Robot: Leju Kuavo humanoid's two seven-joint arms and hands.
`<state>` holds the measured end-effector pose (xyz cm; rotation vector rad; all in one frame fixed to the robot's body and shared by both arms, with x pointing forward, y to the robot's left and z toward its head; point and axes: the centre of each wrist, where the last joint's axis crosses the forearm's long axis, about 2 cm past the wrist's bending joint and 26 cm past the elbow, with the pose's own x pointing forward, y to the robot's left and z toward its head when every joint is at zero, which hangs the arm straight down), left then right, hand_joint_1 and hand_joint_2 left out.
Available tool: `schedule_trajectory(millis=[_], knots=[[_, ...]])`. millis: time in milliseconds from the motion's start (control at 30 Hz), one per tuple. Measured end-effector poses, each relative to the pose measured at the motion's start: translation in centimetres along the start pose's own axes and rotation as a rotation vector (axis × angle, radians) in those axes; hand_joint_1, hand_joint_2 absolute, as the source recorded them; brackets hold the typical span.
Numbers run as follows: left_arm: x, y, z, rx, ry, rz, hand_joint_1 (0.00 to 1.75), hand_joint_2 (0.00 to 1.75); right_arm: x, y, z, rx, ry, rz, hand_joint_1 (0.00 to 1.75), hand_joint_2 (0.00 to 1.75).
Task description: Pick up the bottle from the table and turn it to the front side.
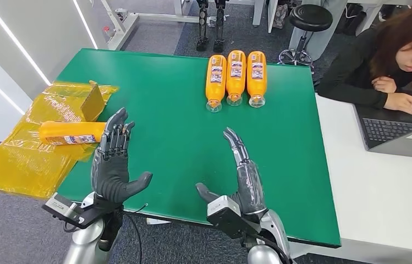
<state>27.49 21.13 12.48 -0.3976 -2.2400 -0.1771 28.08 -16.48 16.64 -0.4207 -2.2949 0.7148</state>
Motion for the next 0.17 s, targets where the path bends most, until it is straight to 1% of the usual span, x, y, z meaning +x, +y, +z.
schedule_trajectory(millis=[167], knots=[[-0.3,0.02,-0.62,-0.006,-0.001,0.004,0.0,1.75,0.13,-0.18,-0.27,-0.006,0.004,0.003,0.0,1.75]])
